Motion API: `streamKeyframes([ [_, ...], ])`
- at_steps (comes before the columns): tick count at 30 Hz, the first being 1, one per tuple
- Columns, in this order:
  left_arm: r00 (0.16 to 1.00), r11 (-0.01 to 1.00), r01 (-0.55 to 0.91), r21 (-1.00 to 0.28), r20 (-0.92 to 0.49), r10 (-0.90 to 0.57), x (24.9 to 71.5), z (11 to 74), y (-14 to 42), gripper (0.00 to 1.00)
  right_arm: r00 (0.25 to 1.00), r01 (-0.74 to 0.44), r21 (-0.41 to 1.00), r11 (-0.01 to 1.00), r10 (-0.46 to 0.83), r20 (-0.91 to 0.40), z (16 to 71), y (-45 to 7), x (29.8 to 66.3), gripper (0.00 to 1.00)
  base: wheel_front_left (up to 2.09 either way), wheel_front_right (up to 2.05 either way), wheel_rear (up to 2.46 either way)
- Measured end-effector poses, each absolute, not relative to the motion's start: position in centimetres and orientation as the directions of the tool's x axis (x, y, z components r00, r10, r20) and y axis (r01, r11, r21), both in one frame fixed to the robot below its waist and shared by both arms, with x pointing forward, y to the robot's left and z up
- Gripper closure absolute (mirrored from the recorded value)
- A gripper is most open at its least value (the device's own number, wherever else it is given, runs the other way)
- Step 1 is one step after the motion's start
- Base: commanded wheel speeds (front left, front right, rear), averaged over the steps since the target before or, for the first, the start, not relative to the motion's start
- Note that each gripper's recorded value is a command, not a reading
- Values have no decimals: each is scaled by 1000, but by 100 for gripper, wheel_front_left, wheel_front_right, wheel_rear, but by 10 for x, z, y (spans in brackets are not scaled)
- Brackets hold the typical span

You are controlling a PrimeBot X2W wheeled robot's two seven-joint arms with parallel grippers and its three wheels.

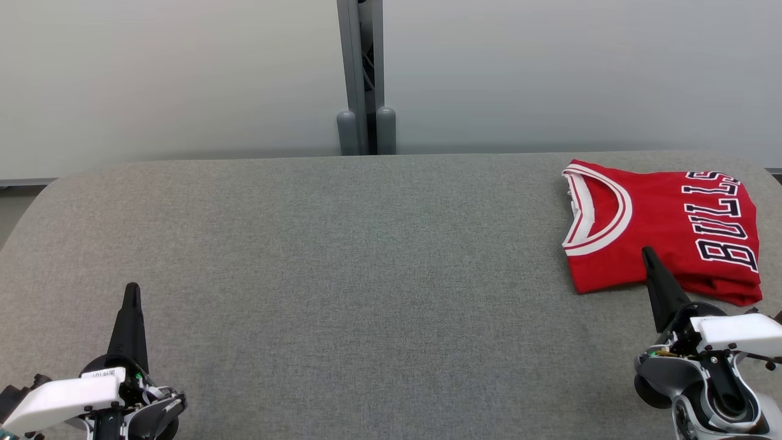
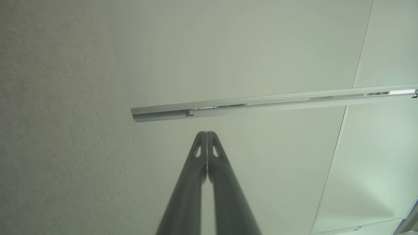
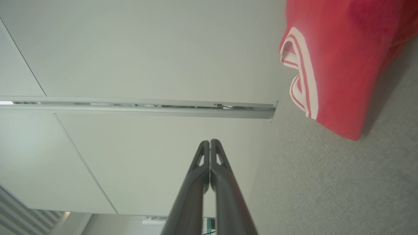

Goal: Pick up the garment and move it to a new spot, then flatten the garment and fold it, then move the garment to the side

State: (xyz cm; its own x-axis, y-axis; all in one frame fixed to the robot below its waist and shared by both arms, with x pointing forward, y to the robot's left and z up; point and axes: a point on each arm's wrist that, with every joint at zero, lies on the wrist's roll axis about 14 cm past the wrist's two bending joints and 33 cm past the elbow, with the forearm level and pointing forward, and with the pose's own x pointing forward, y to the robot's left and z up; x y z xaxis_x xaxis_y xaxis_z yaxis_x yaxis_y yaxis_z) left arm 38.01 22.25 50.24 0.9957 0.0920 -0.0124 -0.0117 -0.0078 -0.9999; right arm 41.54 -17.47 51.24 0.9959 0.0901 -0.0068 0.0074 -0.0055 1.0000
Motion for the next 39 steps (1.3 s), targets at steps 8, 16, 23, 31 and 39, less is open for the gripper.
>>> streamKeyframes([
  [8,996,-9,-11,-1000,-12,93,380,502,223,100,996,7,1000,-6,90,-7,512,-175,415,100,0,0,0],
  [16,996,-9,-11,-1000,-12,93,380,502,223,100,996,7,1000,-6,89,-7,512,-175,415,100,0,0,0],
  [23,996,-9,-11,-1000,-12,91,380,503,222,100,996,7,1000,-6,89,-7,512,-175,415,100,0,0,0],
  [31,996,-9,-11,-1000,-12,91,380,502,222,100,996,7,1000,-6,90,-7,512,-175,415,100,0,0,0],
  [39,996,-10,-11,-1000,-12,92,380,502,222,100,996,7,1000,-7,90,-7,512,-175,415,100,0,0,0],
])
